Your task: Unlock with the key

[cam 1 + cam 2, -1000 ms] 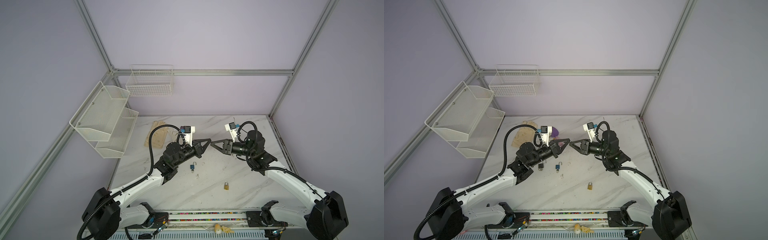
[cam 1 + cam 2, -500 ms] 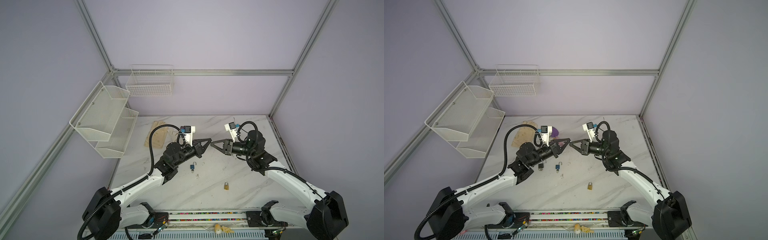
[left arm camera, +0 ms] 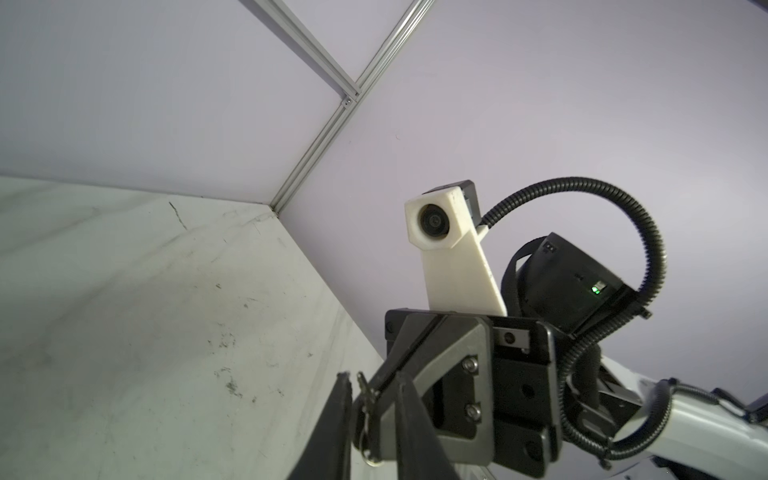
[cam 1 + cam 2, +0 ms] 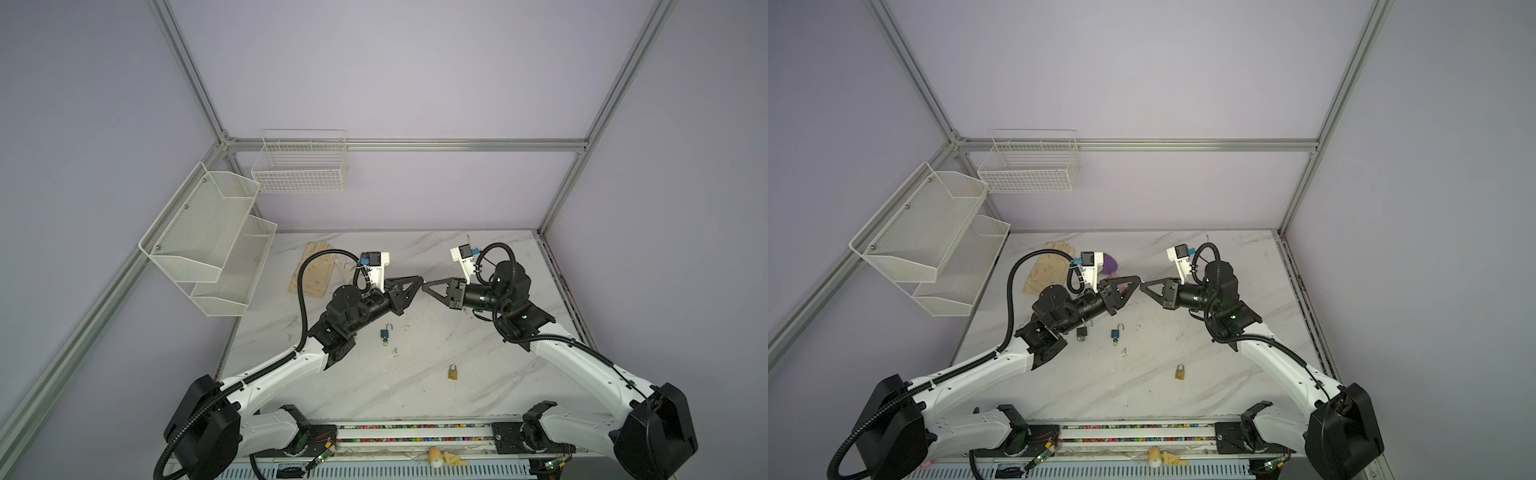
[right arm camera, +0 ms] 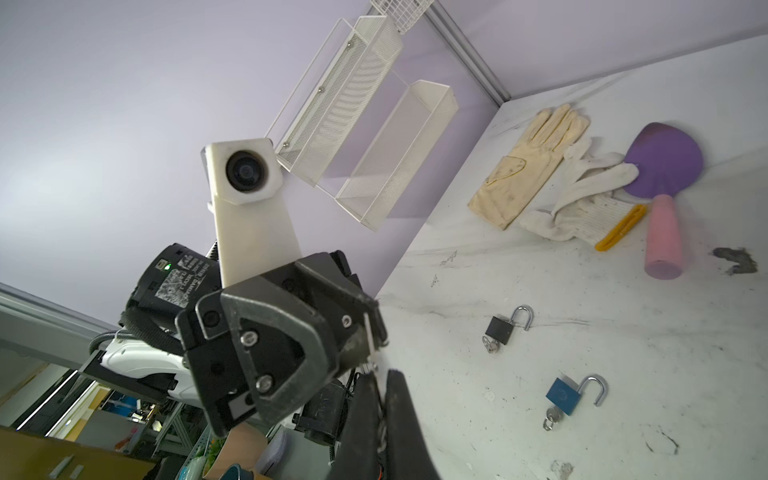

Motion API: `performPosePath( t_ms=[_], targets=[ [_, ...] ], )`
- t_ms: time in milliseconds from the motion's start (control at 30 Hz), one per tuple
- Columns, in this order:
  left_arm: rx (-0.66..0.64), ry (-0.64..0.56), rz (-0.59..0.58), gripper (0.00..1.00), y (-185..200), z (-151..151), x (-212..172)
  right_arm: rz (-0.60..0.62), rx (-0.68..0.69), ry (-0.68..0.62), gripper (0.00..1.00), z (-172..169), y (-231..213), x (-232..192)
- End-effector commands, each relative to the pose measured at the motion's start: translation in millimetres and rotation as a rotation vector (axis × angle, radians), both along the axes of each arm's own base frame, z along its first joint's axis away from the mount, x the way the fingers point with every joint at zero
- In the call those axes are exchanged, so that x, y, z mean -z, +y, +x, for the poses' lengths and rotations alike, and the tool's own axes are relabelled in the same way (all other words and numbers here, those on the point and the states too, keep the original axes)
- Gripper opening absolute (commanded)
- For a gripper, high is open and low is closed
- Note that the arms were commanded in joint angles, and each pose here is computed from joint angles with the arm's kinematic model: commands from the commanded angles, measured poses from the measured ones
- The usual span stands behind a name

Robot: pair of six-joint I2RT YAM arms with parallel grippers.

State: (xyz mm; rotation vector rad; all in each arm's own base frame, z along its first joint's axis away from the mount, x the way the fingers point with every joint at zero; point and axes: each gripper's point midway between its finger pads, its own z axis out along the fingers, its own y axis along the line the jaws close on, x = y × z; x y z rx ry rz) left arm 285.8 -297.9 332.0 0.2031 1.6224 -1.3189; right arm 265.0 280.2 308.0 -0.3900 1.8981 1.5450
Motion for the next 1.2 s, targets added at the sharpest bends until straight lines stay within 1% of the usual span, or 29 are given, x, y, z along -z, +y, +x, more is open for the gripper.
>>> performPosePath(
  t_ms=[0,67,133,233,300,467,533,600,767,800,900,967,1033,1167],
  targets=[
    [-0.063,-0.099,-0.06,0.33,17,-4,-60,-0.023,0.062,-0.008,0.0,5,-10,-8],
    [-0.082,-0.057,-0.026,0.37,19,-3,-52,-0.052,0.098,0.006,0.0,9,-17,-2],
    [-0.1,0.025,0.015,0.41,22,0,-39,-0.082,0.133,0.023,0.0,13,-24,4],
    [-0.129,0.145,0.082,0.43,23,-1,-14,-0.142,0.193,0.049,0.0,19,-35,17],
    [-0.137,0.218,0.137,0.44,18,-5,7,-0.19,0.24,0.074,0.0,26,-43,27],
    [-0.104,0.364,0.306,0.47,-4,-22,58,-0.298,0.334,0.128,0.0,33,-62,51],
    [-0.079,0.394,0.372,0.49,-16,-33,76,-0.325,0.384,0.161,0.0,38,-74,63],
    [-0.072,0.422,0.464,0.49,-27,-42,95,-0.343,0.42,0.19,0.0,42,-84,74],
    [-0.047,0.434,0.64,0.51,-53,-60,127,-0.369,0.463,0.244,0.0,47,-98,96],
    [-0.039,0.452,0.696,0.51,-60,-61,145,-0.373,0.47,0.247,0.0,49,-100,98],
    [0.0,0.448,0.796,0.53,-81,-69,164,-0.395,0.504,0.266,0.0,50,-110,108],
    [0.053,0.459,0.862,0.54,-97,-75,176,-0.398,0.52,0.277,0.0,52,-116,112],
    [0.07,0.461,0.929,0.54,-107,-80,186,-0.397,0.526,0.285,0.0,53,-120,115],
    [0.099,0.458,1.026,0.55,-126,-89,204,-0.398,0.538,0.3,0.0,55,-127,119]
  ],
)
